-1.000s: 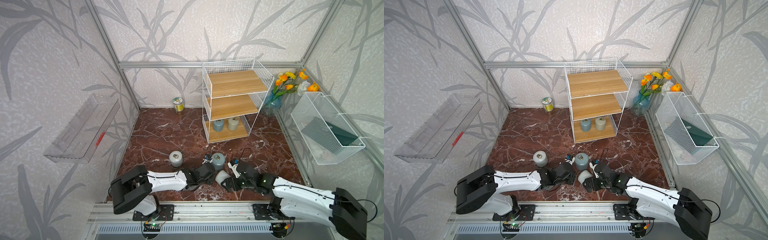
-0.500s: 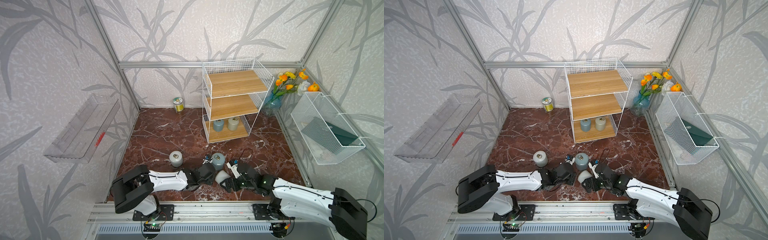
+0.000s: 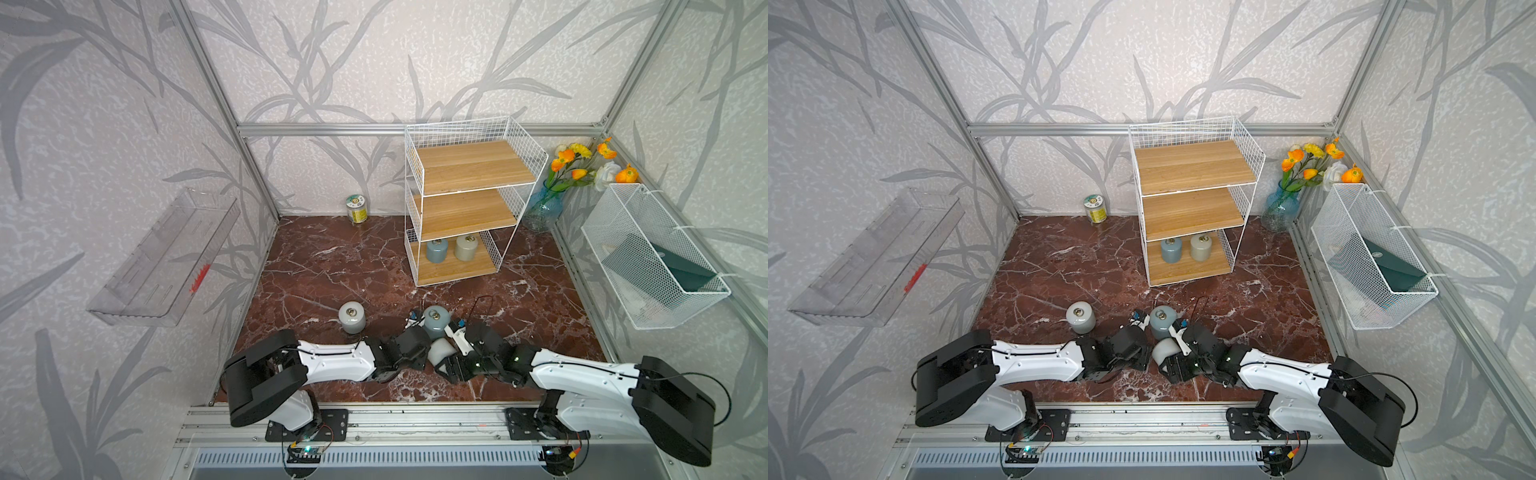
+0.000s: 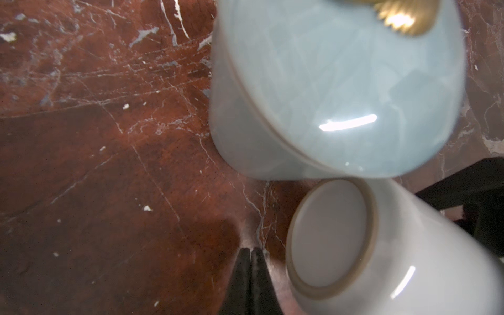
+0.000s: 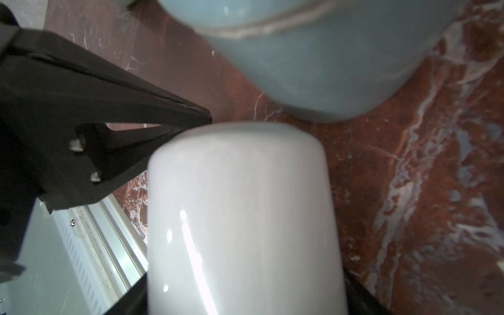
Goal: Remove the tea canisters from the shelf
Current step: Pick up the tea canister from the center of the board.
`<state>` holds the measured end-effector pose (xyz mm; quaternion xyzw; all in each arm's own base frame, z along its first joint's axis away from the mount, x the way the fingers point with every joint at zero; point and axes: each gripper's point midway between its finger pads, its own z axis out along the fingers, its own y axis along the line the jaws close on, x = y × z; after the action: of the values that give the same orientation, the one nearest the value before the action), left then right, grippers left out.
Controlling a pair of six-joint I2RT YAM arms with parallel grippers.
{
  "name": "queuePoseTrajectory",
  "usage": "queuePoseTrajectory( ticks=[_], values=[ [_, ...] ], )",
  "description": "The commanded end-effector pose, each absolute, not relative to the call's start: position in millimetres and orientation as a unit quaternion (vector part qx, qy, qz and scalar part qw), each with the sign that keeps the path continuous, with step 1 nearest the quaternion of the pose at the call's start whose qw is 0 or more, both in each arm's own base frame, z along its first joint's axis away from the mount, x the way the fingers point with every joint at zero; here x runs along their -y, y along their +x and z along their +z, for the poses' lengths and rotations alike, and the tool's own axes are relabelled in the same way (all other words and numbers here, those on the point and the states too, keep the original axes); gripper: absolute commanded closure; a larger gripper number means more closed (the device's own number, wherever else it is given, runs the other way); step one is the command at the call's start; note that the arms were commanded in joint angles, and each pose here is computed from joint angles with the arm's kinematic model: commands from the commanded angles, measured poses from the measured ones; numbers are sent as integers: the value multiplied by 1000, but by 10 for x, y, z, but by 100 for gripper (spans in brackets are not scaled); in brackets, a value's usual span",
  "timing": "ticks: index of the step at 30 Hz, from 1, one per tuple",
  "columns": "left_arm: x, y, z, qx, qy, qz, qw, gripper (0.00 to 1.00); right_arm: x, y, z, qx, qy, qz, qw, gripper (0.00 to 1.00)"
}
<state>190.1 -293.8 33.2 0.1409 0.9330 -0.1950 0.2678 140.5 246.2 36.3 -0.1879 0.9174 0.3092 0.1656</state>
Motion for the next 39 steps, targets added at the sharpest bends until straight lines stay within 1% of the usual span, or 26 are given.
queuePoseTrajectory(
  ticks=[1,6,8,11,13,16,21,25,31,34,39],
  values=[
    [2841,1908,292,-936,133,-182,271,100,-2425,1452,582,-913,-184,309,191,32],
    [2767,1926,323,-935,129,-174,281,99,-2278,1473,978,-911,-175,298,225,37],
    [2743,1928,342,-935,129,-173,283,99,-2218,1452,1141,-912,-169,297,226,39],
    [2711,1924,369,-933,129,-171,288,99,-2129,1370,1337,-924,-187,270,197,39],
    [2680,1927,383,-932,126,-170,293,99,-2026,1299,1341,-941,-199,226,154,39],
    [2629,1939,424,-930,122,-168,302,99,-1987,1224,1423,-949,-226,191,105,40],
    [2452,1956,618,-924,110,-161,330,99,-2016,1285,1684,-947,-258,164,94,42],
    [2242,1980,924,-906,86,-177,376,98,-2148,1227,1759,-941,-295,160,44,42],
    [1848,1949,1384,-869,54,-201,449,93,-2281,1003,1551,-928,-346,135,-42,42],
    [1662,1907,1571,-857,49,-201,473,93,-2517,895,1498,-912,-383,134,-55,42],
    [1440,1881,1742,-852,38,-181,489,92,-2997,832,1594,-891,-423,154,-58,42]
  ],
)
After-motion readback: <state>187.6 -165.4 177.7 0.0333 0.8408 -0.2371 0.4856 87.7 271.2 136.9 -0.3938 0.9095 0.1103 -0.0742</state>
